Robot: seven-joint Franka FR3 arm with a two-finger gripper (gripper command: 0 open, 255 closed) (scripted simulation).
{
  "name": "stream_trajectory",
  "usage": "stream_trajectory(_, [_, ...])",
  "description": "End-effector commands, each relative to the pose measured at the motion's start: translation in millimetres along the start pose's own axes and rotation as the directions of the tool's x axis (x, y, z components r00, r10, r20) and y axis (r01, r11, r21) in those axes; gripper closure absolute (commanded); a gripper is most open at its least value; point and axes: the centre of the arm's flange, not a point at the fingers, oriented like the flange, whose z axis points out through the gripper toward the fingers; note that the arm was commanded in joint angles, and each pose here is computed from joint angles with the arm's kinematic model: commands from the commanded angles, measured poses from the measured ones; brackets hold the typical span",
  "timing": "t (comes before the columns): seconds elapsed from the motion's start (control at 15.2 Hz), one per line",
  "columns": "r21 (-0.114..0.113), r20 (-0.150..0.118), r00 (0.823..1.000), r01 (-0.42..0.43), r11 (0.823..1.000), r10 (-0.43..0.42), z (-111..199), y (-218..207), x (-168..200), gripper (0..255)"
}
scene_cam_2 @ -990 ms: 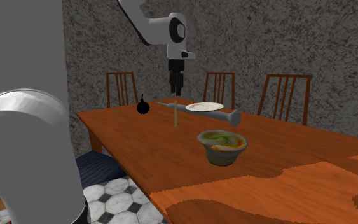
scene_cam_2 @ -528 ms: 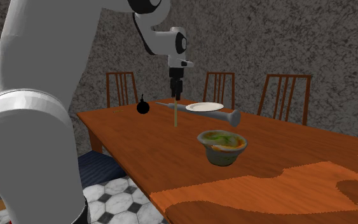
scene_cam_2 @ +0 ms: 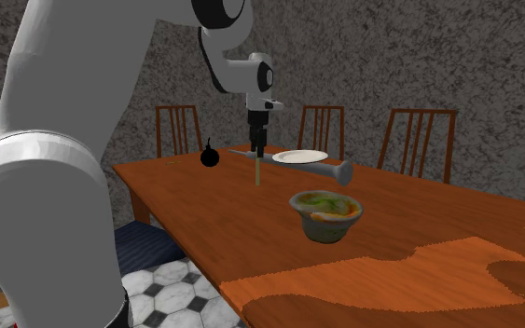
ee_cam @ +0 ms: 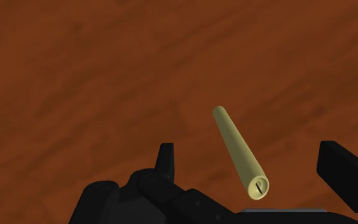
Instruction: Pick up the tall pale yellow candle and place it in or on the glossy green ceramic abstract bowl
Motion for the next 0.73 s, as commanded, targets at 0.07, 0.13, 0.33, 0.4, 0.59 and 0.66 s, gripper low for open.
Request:
stream_trajectory(0.07, [0.000,0.000,1.000,0.000,1.000,0.000,1.7,0.0,0.3,0])
stream_trajectory(0.13, [0.000,0.000,1.000,0.000,1.000,0.000,1.7,0.0,0.3,0])
stream_trajectory(0.33, [0.000,0.000,1.000,0.000,1.000,0.000,1.7,0.0,0.3,0])
stream_trajectory(0.4, [0.000,0.000,1.000,0.000,1.000,0.000,1.7,0.0,0.3,255])
stream_trajectory(0.59, [0.000,0.000,1.000,0.000,1.000,0.000,1.7,0.0,0.3,255])
stream_trajectory(0.66, [0.000,0.000,1.000,0.000,1.000,0.000,1.7,0.0,0.3,255])
